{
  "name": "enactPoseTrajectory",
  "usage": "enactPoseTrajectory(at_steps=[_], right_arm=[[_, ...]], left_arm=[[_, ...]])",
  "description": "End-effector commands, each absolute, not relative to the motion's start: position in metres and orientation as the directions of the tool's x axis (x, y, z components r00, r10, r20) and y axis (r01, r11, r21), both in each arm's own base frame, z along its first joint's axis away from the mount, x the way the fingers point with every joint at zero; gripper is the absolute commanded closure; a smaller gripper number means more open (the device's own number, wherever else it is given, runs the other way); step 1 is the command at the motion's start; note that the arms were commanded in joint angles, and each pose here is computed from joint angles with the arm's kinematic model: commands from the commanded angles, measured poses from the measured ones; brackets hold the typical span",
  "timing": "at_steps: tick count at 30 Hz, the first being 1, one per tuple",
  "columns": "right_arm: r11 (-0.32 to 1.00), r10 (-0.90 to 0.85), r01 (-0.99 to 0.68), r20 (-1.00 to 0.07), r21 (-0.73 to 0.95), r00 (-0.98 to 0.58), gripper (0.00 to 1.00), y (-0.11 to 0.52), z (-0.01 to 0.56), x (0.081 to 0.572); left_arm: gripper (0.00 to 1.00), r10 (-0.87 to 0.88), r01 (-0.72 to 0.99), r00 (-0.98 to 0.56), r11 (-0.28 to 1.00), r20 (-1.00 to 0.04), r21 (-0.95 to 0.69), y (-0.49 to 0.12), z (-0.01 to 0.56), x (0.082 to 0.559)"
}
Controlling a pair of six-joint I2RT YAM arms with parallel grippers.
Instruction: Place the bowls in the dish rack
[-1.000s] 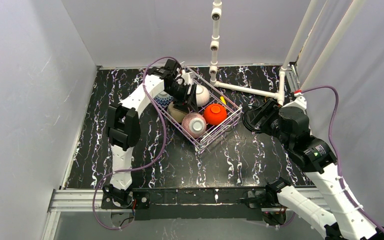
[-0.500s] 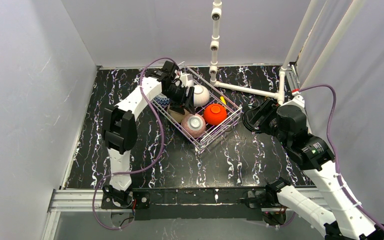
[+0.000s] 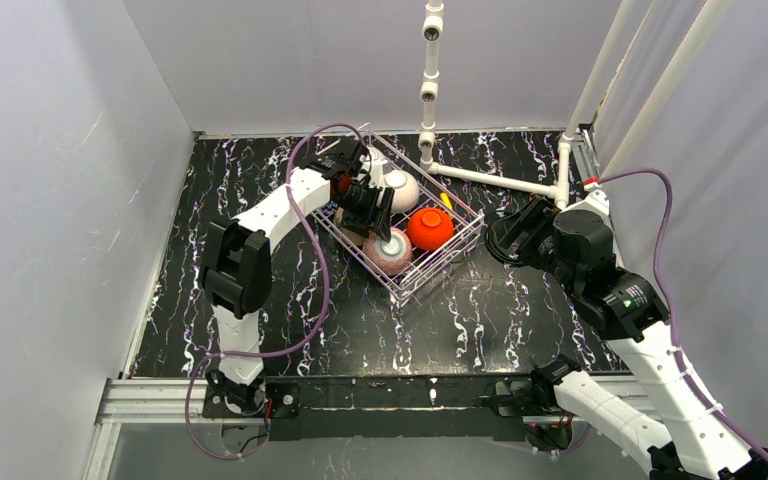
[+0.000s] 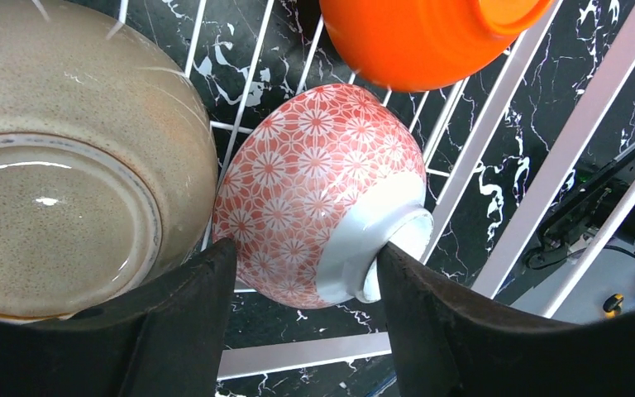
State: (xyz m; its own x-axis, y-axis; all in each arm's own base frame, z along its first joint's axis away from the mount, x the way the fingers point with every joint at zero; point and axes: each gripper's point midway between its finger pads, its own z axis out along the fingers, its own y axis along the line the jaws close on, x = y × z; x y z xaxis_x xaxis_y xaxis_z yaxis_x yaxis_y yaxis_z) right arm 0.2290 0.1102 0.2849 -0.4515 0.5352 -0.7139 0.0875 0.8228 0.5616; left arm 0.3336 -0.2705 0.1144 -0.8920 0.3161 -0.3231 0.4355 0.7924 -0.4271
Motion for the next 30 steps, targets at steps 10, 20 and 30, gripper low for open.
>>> enactPoseTrajectory(at_steps=[10, 20, 30], right_arm=[[0.810, 0.550, 0.062, -0.718, 0.583, -0.426, 0.22, 0.112, 0.293, 0.232], [0.809, 0.550, 0.060, -0.717, 0.585, -0.428, 0.22, 0.113, 0.293, 0.231], [0.838, 0.519, 0.070, -0.750, 0.541, -0.410, 0.21, 0.106, 0.294, 0.235]], left_arm=[[0.68, 0.332, 0.466, -0.874, 0.776, -0.354, -0.425, -0.274, 0.127, 0.318], [0.67, 0.315, 0.465, -0.875, 0.761, -0.368, -0.453, -0.276, 0.142, 0.312], [0.37, 0.201, 0.479, -0.740, 0.827, -0.642, -0.293, -0.250, 0.225, 0.337]])
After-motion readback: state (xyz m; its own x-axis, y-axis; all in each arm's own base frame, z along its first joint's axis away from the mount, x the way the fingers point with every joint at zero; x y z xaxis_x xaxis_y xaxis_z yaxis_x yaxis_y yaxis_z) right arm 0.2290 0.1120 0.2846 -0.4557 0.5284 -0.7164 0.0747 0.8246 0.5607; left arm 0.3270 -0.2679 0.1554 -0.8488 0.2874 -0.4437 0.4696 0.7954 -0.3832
